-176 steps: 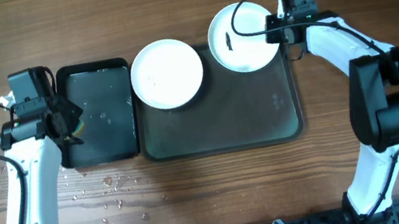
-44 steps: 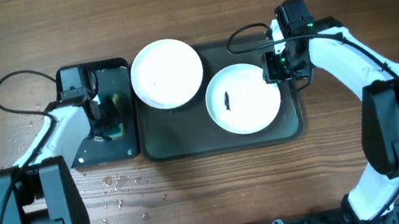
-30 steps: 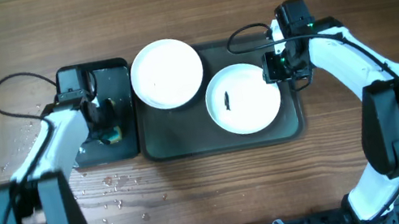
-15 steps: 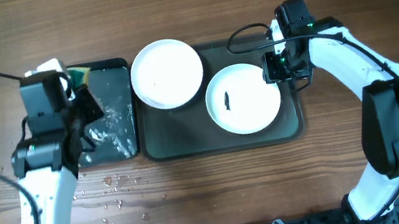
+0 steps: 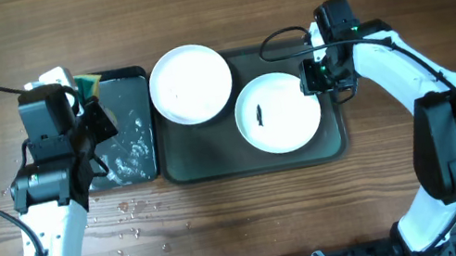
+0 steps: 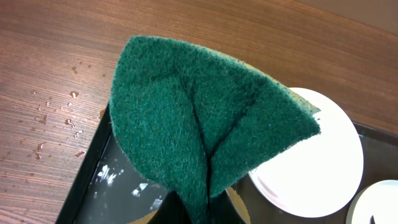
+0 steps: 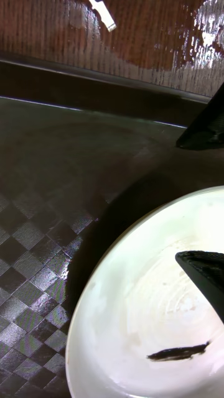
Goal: Clean dirty plates on tray and stack at the side
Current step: 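Dip and rub the sponge in the black tray's water with the left gripper, then carry the sponge right onto the smeared plate with the left gripper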
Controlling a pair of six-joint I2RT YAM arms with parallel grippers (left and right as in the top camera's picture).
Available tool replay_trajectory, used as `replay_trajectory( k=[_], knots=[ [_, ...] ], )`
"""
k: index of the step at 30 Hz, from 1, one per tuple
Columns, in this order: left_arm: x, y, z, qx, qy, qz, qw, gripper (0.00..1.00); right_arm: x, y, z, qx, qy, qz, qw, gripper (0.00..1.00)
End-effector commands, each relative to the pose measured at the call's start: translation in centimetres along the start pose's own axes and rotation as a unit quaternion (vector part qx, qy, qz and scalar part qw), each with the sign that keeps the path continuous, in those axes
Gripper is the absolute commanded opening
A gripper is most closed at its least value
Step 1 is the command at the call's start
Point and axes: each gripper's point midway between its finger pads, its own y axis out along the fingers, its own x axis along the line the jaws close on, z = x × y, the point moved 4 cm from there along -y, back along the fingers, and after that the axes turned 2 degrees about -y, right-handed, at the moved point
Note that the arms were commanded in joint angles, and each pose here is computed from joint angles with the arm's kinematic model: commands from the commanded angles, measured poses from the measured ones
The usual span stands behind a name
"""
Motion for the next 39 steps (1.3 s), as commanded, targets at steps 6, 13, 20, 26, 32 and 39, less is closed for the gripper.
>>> replay_trajectory(
  k=[6, 13, 20, 26, 32, 39],
  knots=[
    [-0.2, -0.2, -0.7, -0.009, 0.001, 0.008, 1.0, 0.04, 0.2, -0.6, -0.5, -0.014, -0.002, -0.006, 1.0, 0.52],
    [-0.2, -0.2, -0.5, -0.005, 0.0, 0.006, 1.0, 0.04, 0.2, -0.6, -0.5, -0.014, -0.002, -0.006, 1.0, 0.53],
    [-0.1, 0.0, -0.4, 0.0, 0.0, 0.005, 1.0, 0.04, 0.2, -0.6, -0.5, -0.014, -0.002, -0.006, 1.0, 0.53],
    [0.0, 1.2, 0.2, 0.022, -0.001, -0.002, 1.0, 0.04, 0.2, -0.6, -0.5, -0.014, -0.001, -0.006, 1.0, 0.54],
    [0.1, 2.9, 1.2, 0.054, -0.003, -0.006, 0.999, 0.04, 0.2, -0.6, -0.5, -0.014, -0.001, -0.006, 1.0, 0.56],
    [0.5, 6.3, 3.6, 0.118, -0.003, -0.017, 0.993, 0.04, 0.2, -0.6, -0.5, -0.014, -0.001, -0.006, 1.0, 0.57]
  ],
)
